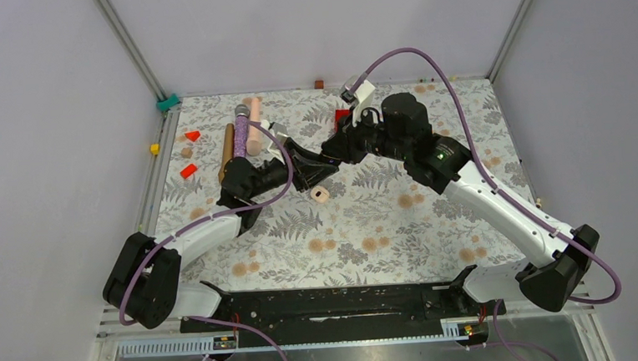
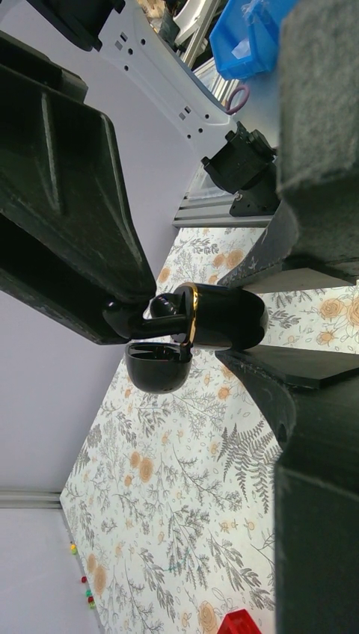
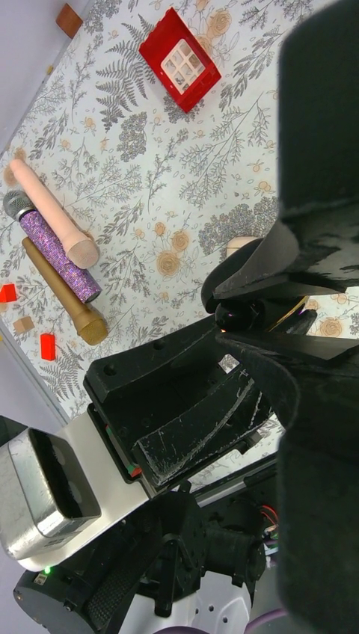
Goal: Insert the wireless bluetooth earbuds into the charging case
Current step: Place the earbud in the charging case.
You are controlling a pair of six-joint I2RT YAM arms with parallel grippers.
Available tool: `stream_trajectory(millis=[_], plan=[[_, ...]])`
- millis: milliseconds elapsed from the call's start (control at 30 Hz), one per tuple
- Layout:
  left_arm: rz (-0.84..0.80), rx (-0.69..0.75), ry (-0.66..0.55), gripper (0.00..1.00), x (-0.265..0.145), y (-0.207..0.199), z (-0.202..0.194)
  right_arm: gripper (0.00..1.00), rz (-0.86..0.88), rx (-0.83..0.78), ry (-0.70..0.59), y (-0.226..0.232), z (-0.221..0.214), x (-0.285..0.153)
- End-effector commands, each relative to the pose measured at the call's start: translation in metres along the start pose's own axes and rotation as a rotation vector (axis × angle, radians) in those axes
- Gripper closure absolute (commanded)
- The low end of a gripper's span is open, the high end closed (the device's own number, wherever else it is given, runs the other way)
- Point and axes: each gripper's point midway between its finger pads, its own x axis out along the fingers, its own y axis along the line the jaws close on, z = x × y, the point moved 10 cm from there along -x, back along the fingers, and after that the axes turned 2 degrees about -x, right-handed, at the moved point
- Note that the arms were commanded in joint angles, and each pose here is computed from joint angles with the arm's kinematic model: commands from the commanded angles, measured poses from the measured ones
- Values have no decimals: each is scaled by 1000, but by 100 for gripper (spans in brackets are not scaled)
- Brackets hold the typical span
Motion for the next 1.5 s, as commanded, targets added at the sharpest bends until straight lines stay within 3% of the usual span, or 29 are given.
stream_trajectory(millis=[0, 333, 1467], plan=[[-73, 106, -82, 100, 2, -12, 24, 73, 7, 6, -28, 4, 2, 0], [-132, 175, -82, 100, -3, -18, 23, 71, 20, 54, -21, 7, 3, -1], [-134, 165, -74, 100, -2, -18, 23, 55, 43, 6, -59, 13, 18, -22]])
